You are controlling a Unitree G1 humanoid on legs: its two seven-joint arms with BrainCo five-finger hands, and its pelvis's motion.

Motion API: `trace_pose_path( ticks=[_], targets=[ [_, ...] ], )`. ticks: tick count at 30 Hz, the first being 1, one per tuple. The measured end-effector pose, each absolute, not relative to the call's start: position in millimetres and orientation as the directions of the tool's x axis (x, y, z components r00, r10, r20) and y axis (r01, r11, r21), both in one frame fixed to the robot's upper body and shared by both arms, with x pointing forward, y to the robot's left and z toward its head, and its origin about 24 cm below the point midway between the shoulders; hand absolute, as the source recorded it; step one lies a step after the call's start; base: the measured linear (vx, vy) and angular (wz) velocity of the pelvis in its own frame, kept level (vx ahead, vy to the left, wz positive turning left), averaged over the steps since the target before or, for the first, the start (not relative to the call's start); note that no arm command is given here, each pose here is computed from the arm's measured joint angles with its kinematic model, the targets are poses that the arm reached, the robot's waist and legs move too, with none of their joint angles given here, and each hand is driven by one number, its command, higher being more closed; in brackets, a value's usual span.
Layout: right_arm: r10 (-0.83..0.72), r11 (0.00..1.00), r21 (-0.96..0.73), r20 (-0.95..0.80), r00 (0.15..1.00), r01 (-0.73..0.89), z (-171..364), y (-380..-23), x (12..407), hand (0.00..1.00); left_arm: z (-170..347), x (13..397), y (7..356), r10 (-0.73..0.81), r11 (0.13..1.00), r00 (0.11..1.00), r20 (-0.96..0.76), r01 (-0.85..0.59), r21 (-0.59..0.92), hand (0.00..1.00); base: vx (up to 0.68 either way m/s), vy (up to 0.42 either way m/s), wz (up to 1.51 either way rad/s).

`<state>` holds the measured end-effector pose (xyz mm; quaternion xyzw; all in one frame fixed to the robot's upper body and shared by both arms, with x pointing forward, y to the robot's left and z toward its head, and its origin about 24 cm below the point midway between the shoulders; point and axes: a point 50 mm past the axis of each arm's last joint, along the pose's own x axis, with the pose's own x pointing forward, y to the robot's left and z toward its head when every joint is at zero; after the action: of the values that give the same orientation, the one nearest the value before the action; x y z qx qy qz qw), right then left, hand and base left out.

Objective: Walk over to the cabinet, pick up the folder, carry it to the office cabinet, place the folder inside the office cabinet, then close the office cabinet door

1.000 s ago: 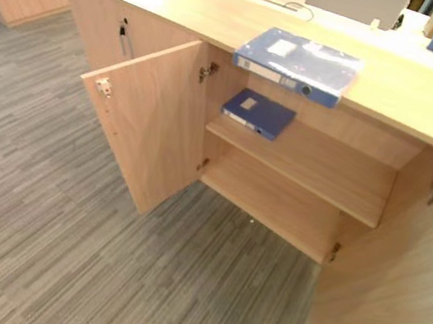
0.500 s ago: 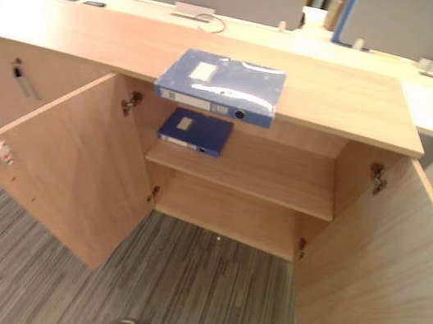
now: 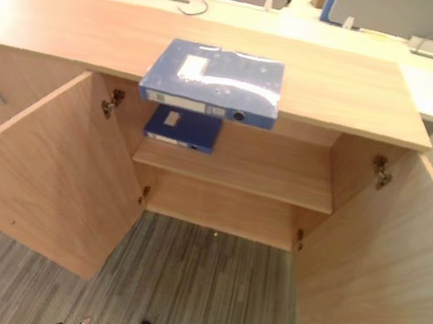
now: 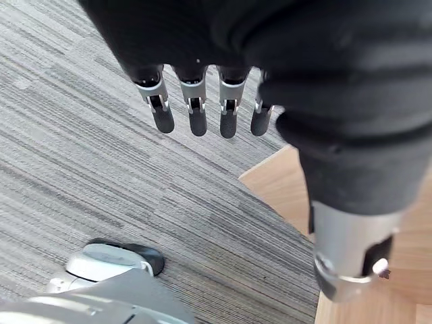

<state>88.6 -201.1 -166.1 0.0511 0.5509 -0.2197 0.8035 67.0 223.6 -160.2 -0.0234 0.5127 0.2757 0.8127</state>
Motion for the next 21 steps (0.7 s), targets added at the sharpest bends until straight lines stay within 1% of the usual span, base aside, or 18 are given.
trace_pose_path(
  ticks=[1,3,7,11,13,17,20,21],
  targets=[
    [-0.297,0.901,-0.16,-0.905,0.304,0.403,-165,-202,90,0.0,-161,65,221,0.42,0.847,0.318,-0.85,-0.475,0.241,0.0,0.04,0.118,-1.03],
    [-0.299,0.905,-0.15,-0.89,0.345,0.397,-162,-203,99,0.0,-162,60,221,0.418,0.845,0.304,-0.856,-0.477,0.243,0.0,0.05,0.153,-0.96],
    [-0.302,0.911,-0.148,-0.875,0.378,0.386,-159,-203,105,0.0,-163,53,221,0.416,0.849,0.291,-0.862,-0.464,0.253,0.0,0.07,0.078,-0.09],
    [-0.294,0.91,-0.139,-0.881,0.37,0.391,-161,-198,103,0.0,-162,53,223,0.42,0.847,0.295,-0.858,-0.466,0.255,0.0,0.13,-0.114,0.32],
    [-0.306,0.906,-0.151,-0.879,0.365,0.396,-160,-204,101,0.0,-165,50,213,0.397,0.846,0.276,-0.875,-0.479,0.233,0.0,0.26,-0.194,0.09],
    [-0.302,0.903,-0.15,-0.887,0.349,0.402,-162,-203,97,0.0,-166,44,214,0.393,0.824,0.255,-0.883,-0.524,0.216,0.0,0.16,-0.138,0.15],
    [-0.3,0.891,-0.141,-0.897,0.325,0.432,-164,-201,92,0.0,-166,43,216,0.385,0.811,0.254,-0.887,-0.553,0.193,0.0,0.07,-0.082,0.38],
    [-0.296,0.89,-0.14,-0.901,0.318,0.434,-165,-200,90,0.0,-165,46,217,0.383,0.808,0.269,-0.884,-0.561,0.18,0.0,0.01,-0.038,0.19]
  ],
)
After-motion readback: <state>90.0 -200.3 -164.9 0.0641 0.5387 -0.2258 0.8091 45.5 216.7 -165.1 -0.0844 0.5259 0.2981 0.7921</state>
